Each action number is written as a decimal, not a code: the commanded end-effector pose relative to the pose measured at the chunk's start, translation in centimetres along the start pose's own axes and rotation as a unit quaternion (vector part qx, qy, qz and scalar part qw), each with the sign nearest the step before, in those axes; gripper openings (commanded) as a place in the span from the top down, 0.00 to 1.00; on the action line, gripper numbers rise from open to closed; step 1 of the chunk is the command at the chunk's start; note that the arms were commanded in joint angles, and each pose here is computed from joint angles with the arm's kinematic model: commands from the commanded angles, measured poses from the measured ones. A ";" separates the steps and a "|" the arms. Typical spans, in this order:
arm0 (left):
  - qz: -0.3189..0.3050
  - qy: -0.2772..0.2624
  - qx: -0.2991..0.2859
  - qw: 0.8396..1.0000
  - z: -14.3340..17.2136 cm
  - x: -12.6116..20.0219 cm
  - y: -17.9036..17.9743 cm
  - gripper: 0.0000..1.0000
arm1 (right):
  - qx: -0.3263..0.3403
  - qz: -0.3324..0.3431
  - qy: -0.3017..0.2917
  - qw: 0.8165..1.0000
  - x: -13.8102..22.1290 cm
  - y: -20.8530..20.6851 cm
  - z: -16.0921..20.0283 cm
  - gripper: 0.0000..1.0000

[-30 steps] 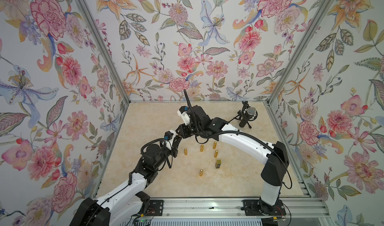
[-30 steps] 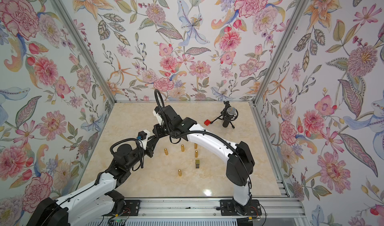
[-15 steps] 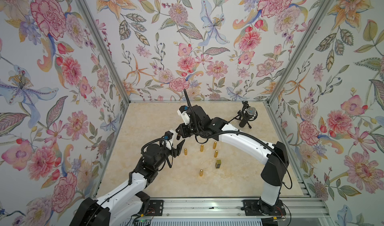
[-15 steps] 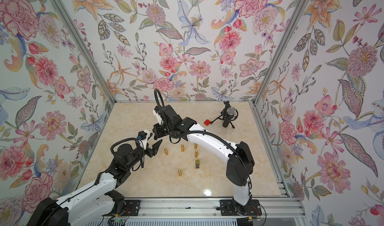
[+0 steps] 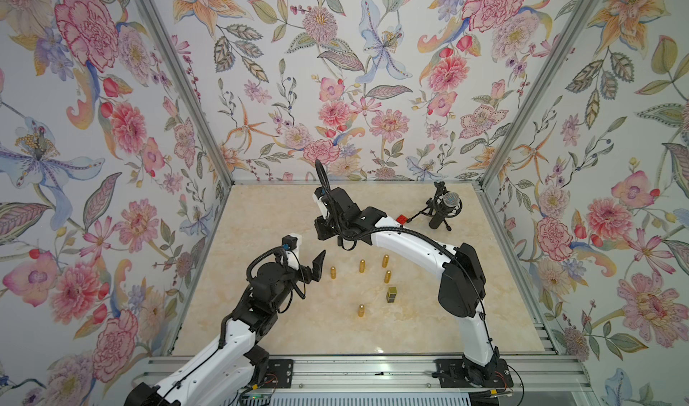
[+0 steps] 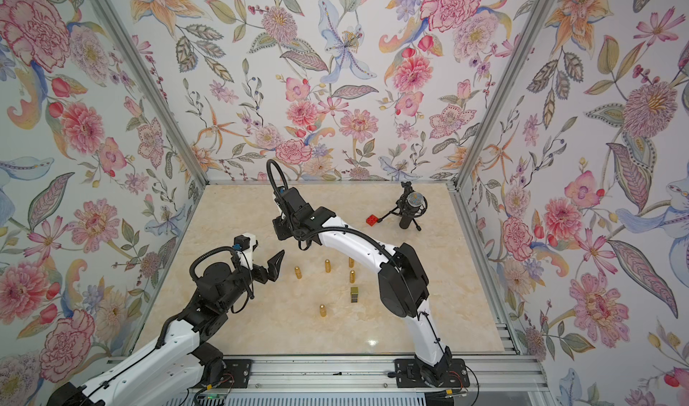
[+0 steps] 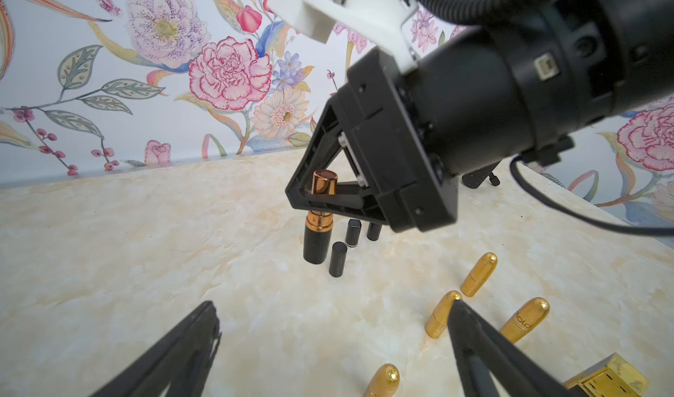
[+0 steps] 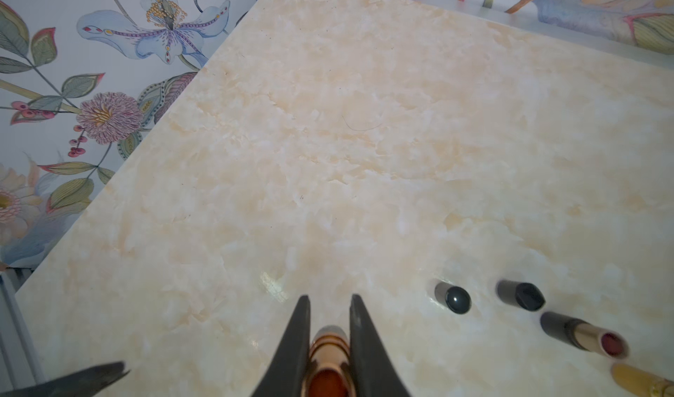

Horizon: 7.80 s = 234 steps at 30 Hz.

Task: Open the lipstick cap
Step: Place the lipstick at the center of the board, then pick up the lipstick at the center of the board, then open the cover of the lipstick.

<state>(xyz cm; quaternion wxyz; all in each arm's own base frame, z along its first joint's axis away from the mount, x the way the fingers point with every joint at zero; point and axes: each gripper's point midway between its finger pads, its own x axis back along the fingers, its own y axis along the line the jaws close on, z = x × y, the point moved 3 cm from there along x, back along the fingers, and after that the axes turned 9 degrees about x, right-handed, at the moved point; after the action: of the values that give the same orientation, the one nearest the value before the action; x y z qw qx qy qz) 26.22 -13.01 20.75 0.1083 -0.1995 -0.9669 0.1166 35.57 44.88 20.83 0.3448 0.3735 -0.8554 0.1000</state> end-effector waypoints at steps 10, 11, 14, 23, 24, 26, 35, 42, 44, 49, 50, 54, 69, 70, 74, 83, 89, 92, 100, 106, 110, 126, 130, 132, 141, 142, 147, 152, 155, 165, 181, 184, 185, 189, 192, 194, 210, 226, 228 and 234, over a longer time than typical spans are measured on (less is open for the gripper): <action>-0.121 0.028 0.075 0.989 2.0 2.3 3.9 0.01 | 0.047 0.068 0.019 0.996 -6.4 -2.7 1.3 0.79; -0.122 0.023 0.080 0.989 1.9 2.5 3.9 0.01 | 0.052 0.071 0.021 0.996 -6.8 -2.8 1.5 0.79; -0.123 0.008 0.083 0.989 1.4 3.0 4.0 0.01 | 0.056 0.076 0.027 0.995 -8.0 -3.2 2.1 0.78; -0.130 -0.001 0.079 0.988 1.0 3.2 4.2 0.01 | 0.042 0.083 0.038 0.995 -10.7 -4.0 3.8 0.78; -0.129 -0.001 0.078 0.989 1.0 3.1 4.2 0.01 | 0.042 0.083 0.038 0.995 -10.9 -4.0 4.0 0.78; -0.129 -0.001 0.077 0.989 0.9 3.1 4.1 0.01 | 0.041 0.085 0.039 0.995 -11.4 -4.1 4.3 0.78; -0.124 0.001 0.073 0.990 1.0 2.9 4.0 0.01 | 0.037 0.095 0.041 0.994 -12.2 -4.7 5.2 0.78; -0.123 0.005 0.073 0.990 1.3 2.7 4.0 0.01 | 0.028 0.092 0.045 0.994 -12.3 -5.1 5.9 0.78; -0.124 0.004 0.074 0.990 1.3 2.7 4.1 0.01 | 0.024 0.093 0.042 0.994 -12.3 -5.3 6.0 0.77; -0.123 0.004 0.075 0.990 1.4 2.7 4.1 0.01 | 0.019 0.090 0.039 0.995 -12.3 -5.2 6.0 0.77; -0.123 0.005 0.074 0.990 1.4 2.7 4.1 0.01 | 0.018 0.089 0.039 0.995 -12.3 -5.3 6.0 0.77; -0.123 0.004 0.074 0.990 1.3 2.7 4.1 0.01 | 0.018 0.088 0.038 0.995 -12.3 -5.2 6.0 0.75; -0.121 0.004 0.073 0.990 1.1 2.8 3.9 0.01 | 0.015 0.083 -0.006 0.996 -8.0 -4.6 1.9 0.51; -0.120 0.005 0.072 0.990 1.0 2.8 3.9 0.01 | 0.014 0.081 -0.014 0.997 -6.9 -4.5 1.3 0.49; -0.116 0.007 0.069 0.991 0.8 2.9 3.7 0.01 | 0.008 0.075 -0.027 0.997 -3.4 -4.3 0.1 0.45; -0.114 0.028 0.050 0.992 0.1 2.7 3.3 0.01 | -0.017 0.029 0.011 0.999 3.0 -2.3 2.6 0.44; -0.110 0.037 0.044 0.992 -0.4 2.7 2.9 0.01 | -0.021 0.015 0.059 0.998 4.8 0.0 5.9 0.43; -0.109 0.040 0.042 0.992 -0.7 2.9 2.8 0.01 | -0.015 0.017 0.069 0.997 5.1 1.1 7.1 0.43; -0.099 0.061 0.050 0.992 -0.6 3.3 2.3 0.01 | -0.014 0.018 0.108 0.994 4.3 3.0 10.2 0.42; -0.106 0.056 0.056 0.991 -0.6 3.8 2.6 0.01 | -0.010 0.048 0.127 0.991 2.6 2.8 11.7 0.44; -0.107 0.059 0.053 0.991 -0.4 3.8 2.7 0.01 | -0.011 0.061 0.140 0.988 1.7 2.4 12.6 0.47; -0.115 0.059 0.050 0.990 0.0 3.9 3.0 0.01 | 0.000 0.068 0.175 0.982 -1.0 2.6 15.0 0.58; -0.116 0.061 0.048 0.990 0.2 3.9 3.1 0.01 | 0.002 0.067 0.180 0.981 -1.3 2.8 15.4 0.59; -0.117 0.061 0.048 0.990 0.2 3.9 3.1 0.01 | 0.003 0.068 0.180 0.981 -1.4 2.9 15.4 0.61; -0.112 0.060 0.048 0.991 0.3 3.7 3.0 0.01 | 0.006 0.077 0.164 0.983 -1.2 2.8 14.3 0.61; -0.111 0.060 0.049 0.991 0.3 3.7 3.0 0.01 | 0.007 0.079 0.162 0.984 -1.2 2.8 14.2 0.61; -0.112 0.059 0.047 0.991 0.2 3.7 3.0 0.01 | 0.006 0.079 0.168 0.983 -1.3 2.7 14.6 0.68; -0.111 0.058 0.047 0.991 0.2 3.7 2.9 0.01 | 0.005 0.081 0.163 0.983 -1.1 2.7 14.2 0.69; -0.111 0.058 0.047 0.991 0.2 3.7 3.0 0.01 | 0.005 0.082 0.161 0.983 -0.9 2.7 14.0 0.72; -0.112 0.058 0.046 0.991 0.1 3.8 3.0 0.01 | 0.003 0.080 0.152 0.985 0.0 2.7 13.2 0.76; -0.004 0.006 -0.011 1.000 0.0 1.0 0.2 0.01 | -0.091 -0.020 0.105 0.990 9.1 0.8 7.7 0.76; 0.050 -0.017 -0.047 0.997 0.3 0.8 -1.5 0.01 | -0.103 -0.030 0.107 0.988 10.8 0.1 7.3 0.76; 0.067 -0.023 -0.063 0.995 0.6 0.9 -2.1 0.01 | -0.107 -0.038 0.107 0.988 11.3 0.0 7.1 0.76; 0.119 -0.005 -0.139 0.983 2.6 0.5 -4.9 0.02 | -0.122 -0.061 0.107 0.985 13.2 -0.4 6.5 0.76; 0.150 -0.006 -0.174 0.973 3.3 0.1 -6.8 0.06 | -0.119 -0.068 0.111 0.984 14.3 -0.3 6.5 0.76; 0.160 -0.008 -0.176 0.971 3.2 -0.5 -7.4 0.09 | -0.116 -0.080 0.117 0.983 14.6 0.0 6.7 0.76; 0.226 -0.011 -0.193 0.955 3.0 -2.1 -10.0 0.39 | -0.111 -0.106 0.116 0.981 15.4 0.7 6.4 0.77; 0.242 -0.003 -0.188 0.952 3.0 -2.7 -10.7 0.70 | -0.110 -0.101 0.109 0.983 15.6 0.6 6.2 0.78; 0.241 0.000 -0.188 0.952 3.0 -2.8 -10.7 0.71 | -0.110 -0.101 0.108 0.983 15.7 0.6 6.1 0.78; 0.241 0.001 -0.184 0.953 3.1 -2.6 -10.6 0.77 | -0.112 -0.098 0.106 0.983 15.6 0.5 6.1 0.78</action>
<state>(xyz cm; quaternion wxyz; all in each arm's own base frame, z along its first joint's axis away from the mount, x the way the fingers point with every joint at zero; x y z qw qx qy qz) 23.92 -23.61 18.81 0.0601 -0.4342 -0.8975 -0.0483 24.65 34.08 24.77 0.5027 0.3958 -0.7684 0.0119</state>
